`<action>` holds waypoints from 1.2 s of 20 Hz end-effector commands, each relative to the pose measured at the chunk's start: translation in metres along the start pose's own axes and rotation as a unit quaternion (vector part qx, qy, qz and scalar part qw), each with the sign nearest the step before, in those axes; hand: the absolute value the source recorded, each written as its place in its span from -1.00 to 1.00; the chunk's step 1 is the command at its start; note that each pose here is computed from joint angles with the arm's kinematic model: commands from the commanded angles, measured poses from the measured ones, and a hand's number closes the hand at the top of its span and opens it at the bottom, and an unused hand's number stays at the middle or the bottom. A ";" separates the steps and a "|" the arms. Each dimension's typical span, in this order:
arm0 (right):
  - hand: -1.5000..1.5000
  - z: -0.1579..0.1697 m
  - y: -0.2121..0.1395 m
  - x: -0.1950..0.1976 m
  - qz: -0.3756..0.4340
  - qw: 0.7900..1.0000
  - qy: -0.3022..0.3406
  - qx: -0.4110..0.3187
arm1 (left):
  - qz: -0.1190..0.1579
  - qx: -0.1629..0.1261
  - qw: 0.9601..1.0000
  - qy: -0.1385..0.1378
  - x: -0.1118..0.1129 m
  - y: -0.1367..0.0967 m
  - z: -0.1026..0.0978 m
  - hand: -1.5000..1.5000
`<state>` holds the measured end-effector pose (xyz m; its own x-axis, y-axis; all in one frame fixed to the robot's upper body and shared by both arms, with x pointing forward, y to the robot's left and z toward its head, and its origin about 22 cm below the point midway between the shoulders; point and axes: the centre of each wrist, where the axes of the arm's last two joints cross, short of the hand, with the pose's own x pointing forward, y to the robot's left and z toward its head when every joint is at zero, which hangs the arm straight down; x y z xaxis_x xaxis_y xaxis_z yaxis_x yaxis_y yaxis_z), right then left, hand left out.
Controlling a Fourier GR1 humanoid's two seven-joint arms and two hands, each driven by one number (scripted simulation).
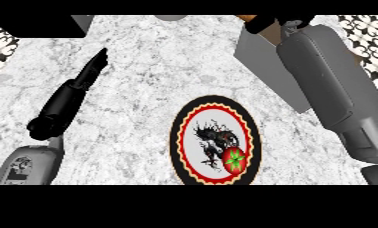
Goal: Pick the croissant from the plate and place it in the cardboard box
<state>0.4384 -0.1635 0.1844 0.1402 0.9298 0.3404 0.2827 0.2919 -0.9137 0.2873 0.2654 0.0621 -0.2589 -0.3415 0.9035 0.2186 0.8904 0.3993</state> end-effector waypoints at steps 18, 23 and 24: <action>-1.00 -0.029 0.006 -0.146 -0.007 0.957 -0.016 0.289 | 0.001 -0.010 1.000 -0.007 0.008 -0.011 -0.005 0.00; -1.00 -0.037 -0.010 -0.114 -0.211 0.964 -0.064 0.145 | 0.000 0.001 1.000 0.004 0.003 0.002 -0.013 0.00; -1.00 -0.037 -0.015 -0.122 -0.286 0.949 -0.056 0.120 | 0.004 0.005 1.000 0.003 0.003 0.009 -0.004 0.00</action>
<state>0.4524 -0.2885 0.1559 0.0251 0.8182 0.5744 -0.1016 0.5737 -0.8127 0.2943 0.2635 0.0696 -0.2610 -0.3422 0.9027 0.2194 0.8896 0.4007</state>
